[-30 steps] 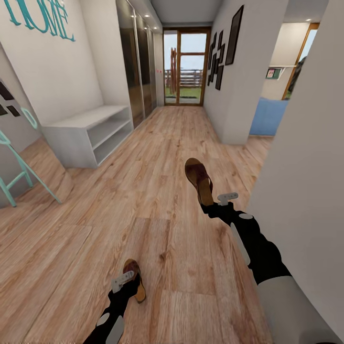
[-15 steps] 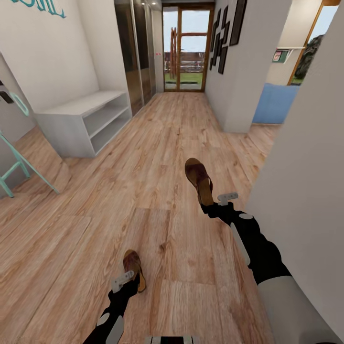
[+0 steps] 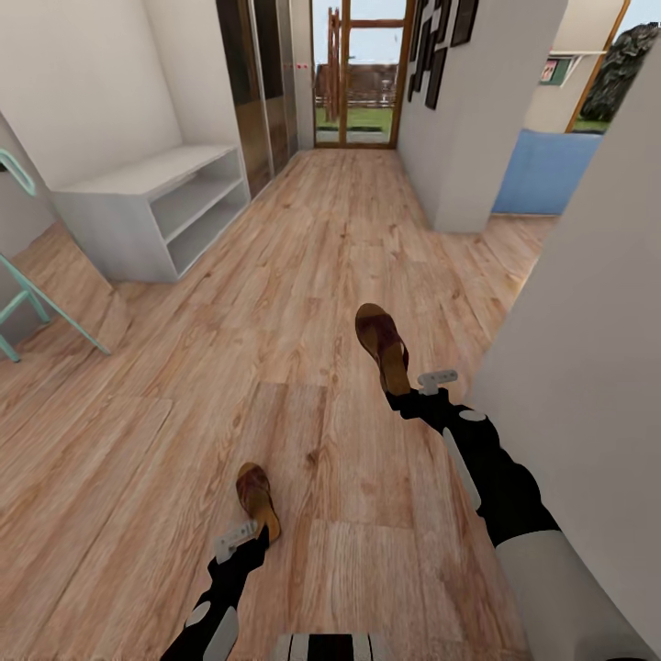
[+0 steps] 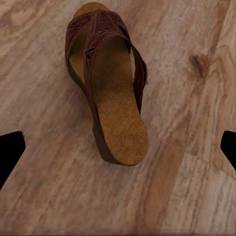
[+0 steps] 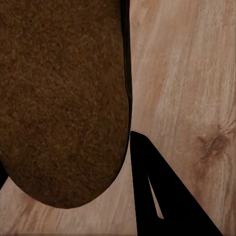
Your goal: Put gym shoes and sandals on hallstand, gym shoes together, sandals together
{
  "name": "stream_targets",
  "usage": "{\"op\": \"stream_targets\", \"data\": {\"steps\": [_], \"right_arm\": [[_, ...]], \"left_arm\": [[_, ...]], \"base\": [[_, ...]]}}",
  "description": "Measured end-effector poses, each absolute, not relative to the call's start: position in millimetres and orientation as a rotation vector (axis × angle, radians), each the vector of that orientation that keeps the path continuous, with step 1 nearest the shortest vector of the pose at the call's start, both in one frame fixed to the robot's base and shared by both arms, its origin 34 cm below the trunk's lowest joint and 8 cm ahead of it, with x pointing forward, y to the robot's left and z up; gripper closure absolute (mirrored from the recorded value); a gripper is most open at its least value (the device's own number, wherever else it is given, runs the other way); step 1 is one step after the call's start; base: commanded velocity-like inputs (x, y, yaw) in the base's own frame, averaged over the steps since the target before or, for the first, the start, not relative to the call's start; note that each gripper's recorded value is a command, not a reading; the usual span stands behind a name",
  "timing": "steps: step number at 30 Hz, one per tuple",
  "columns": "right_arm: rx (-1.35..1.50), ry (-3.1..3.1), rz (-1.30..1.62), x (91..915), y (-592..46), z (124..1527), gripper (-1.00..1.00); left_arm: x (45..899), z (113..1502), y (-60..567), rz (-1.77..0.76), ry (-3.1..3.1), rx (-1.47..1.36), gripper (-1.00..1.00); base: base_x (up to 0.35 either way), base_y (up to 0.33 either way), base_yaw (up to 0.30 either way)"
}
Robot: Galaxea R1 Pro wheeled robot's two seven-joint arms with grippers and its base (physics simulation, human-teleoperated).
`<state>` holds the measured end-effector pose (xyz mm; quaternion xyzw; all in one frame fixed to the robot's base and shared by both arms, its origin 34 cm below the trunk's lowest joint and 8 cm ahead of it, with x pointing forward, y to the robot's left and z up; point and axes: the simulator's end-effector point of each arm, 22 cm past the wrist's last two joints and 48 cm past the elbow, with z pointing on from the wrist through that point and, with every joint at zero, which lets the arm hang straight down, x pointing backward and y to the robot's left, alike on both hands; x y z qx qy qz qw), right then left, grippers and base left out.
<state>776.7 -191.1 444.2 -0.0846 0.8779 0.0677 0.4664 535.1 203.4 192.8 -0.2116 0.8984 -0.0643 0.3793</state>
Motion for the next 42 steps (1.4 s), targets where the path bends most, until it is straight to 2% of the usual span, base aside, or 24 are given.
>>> {"op": "stream_targets", "data": {"steps": [31,42], "right_arm": [[-0.205,2.212,0.175,772,-191,404,1.0],[-0.204,2.212,0.175,772,-191,404,1.0]], "left_arm": [[517,167,203,-0.15,2.35,-0.551,-1.0],[517,167,203,-0.15,2.35,-0.551,-1.0]], "base": [[0.032,-0.033,0.0],[0.151,0.0,0.0]]}}
